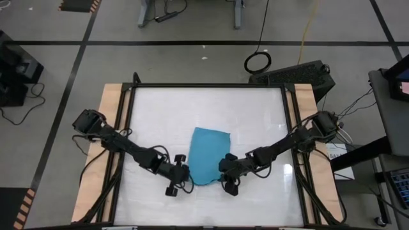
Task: Roll towel
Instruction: Roll the blue towel
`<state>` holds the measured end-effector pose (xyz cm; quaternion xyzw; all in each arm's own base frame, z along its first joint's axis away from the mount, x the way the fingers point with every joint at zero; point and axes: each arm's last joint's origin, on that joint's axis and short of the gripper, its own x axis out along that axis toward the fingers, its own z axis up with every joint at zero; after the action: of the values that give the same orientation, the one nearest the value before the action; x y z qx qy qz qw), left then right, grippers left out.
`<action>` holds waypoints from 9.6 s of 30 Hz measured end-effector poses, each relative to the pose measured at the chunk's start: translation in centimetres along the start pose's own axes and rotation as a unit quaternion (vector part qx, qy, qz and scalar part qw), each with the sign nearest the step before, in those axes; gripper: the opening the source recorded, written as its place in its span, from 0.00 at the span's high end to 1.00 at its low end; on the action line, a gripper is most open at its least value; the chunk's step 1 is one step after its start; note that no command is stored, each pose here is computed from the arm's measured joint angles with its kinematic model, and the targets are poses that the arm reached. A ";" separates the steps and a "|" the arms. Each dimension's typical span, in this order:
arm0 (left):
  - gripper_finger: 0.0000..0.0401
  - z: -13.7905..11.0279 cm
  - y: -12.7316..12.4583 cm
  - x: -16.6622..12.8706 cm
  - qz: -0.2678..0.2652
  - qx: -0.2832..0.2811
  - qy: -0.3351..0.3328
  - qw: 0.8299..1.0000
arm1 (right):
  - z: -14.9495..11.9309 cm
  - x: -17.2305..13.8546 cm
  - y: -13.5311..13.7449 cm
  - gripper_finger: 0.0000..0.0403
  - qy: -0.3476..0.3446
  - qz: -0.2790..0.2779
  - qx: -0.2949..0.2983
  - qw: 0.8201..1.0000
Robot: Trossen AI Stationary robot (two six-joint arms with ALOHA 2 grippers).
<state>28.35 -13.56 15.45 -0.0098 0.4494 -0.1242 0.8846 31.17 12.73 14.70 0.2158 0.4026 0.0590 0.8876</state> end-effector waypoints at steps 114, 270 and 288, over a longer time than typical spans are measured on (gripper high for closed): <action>0.60 2.2 11.5 1.4 0.134 0.091 -0.061 0.985 | -6.3 0.5 2.0 0.99 0.064 -0.199 -0.340 0.917; 1.00 4.2 14.0 5.6 -0.216 -0.178 -0.019 0.960 | -8.8 1.3 8.9 0.65 0.132 -0.317 -0.432 0.834; 0.68 4.5 13.9 5.6 -0.203 -0.144 -0.039 0.968 | -9.5 1.1 7.9 0.69 0.118 -0.345 -0.318 0.875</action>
<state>38.05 -1.80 11.86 -0.2331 0.4160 -0.2344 0.8472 25.37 23.31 11.81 -0.2387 0.5128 -0.1010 0.8185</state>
